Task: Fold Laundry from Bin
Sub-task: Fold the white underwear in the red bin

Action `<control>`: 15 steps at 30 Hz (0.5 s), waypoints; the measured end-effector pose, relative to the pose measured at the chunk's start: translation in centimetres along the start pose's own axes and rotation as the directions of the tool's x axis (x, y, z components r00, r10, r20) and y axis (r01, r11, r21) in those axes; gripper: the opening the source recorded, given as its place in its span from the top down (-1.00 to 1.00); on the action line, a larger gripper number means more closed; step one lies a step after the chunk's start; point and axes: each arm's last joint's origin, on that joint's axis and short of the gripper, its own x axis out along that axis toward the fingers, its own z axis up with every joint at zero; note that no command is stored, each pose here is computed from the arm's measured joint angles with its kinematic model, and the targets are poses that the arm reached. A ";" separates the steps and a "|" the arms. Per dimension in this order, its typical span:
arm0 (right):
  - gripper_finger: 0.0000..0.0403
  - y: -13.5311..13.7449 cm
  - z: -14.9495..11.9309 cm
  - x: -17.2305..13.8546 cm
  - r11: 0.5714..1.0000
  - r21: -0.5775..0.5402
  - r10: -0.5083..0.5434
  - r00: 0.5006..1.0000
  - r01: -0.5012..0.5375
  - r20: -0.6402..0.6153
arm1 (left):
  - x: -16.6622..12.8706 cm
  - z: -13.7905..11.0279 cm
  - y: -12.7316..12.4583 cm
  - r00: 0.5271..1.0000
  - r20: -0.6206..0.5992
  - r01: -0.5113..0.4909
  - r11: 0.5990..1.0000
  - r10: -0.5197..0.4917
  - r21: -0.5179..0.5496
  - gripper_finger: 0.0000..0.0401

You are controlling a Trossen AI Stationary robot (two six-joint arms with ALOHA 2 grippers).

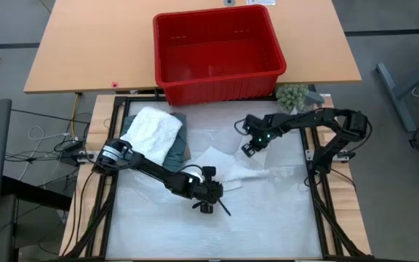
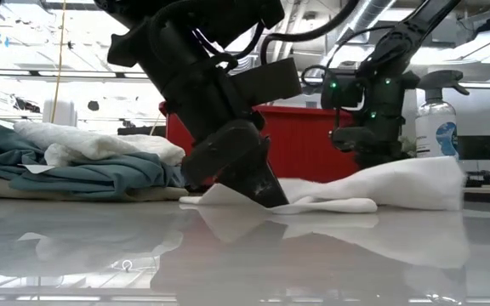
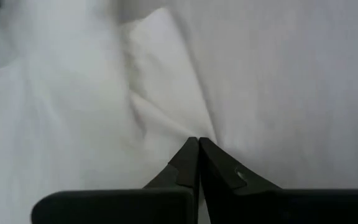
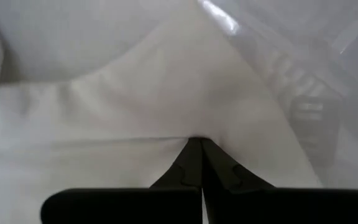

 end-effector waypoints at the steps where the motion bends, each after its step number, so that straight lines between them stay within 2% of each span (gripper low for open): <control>1: 0.89 -0.4 0.3 0.0 1.000 0.018 0.000 1.000 0.000 0.009 | 0.0 0.0 0.0 1.000 0.000 0.012 1.000 -0.012 0.026 1.00; 4: 0.89 -1.4 1.1 -0.1 0.998 0.062 -0.002 0.999 -0.001 0.045 | -0.3 0.1 -0.1 0.997 -0.005 0.072 0.990 -0.072 0.121 1.00; 7: 0.89 -2.1 1.8 -0.1 0.996 0.092 0.004 0.996 -0.011 0.084 | -1.0 0.1 -0.2 0.989 -0.028 0.146 0.959 -0.143 0.245 1.00; 9: 0.89 -2.4 2.3 -0.1 0.994 0.106 0.011 0.993 -0.024 0.115 | -1.5 0.3 0.0 0.989 -0.025 0.146 0.948 -0.145 0.283 1.00; 12: 0.89 -2.6 2.7 -0.2 0.992 0.116 0.022 0.988 -0.040 0.152 | -2.8 1.0 0.7 0.995 0.018 0.093 0.959 -0.102 0.269 1.00; 15: 0.89 -2.5 2.8 -0.2 0.993 0.115 0.019 0.987 -0.037 0.158 | -4.9 2.9 2.1 0.987 0.154 0.020 0.986 -0.045 0.163 1.00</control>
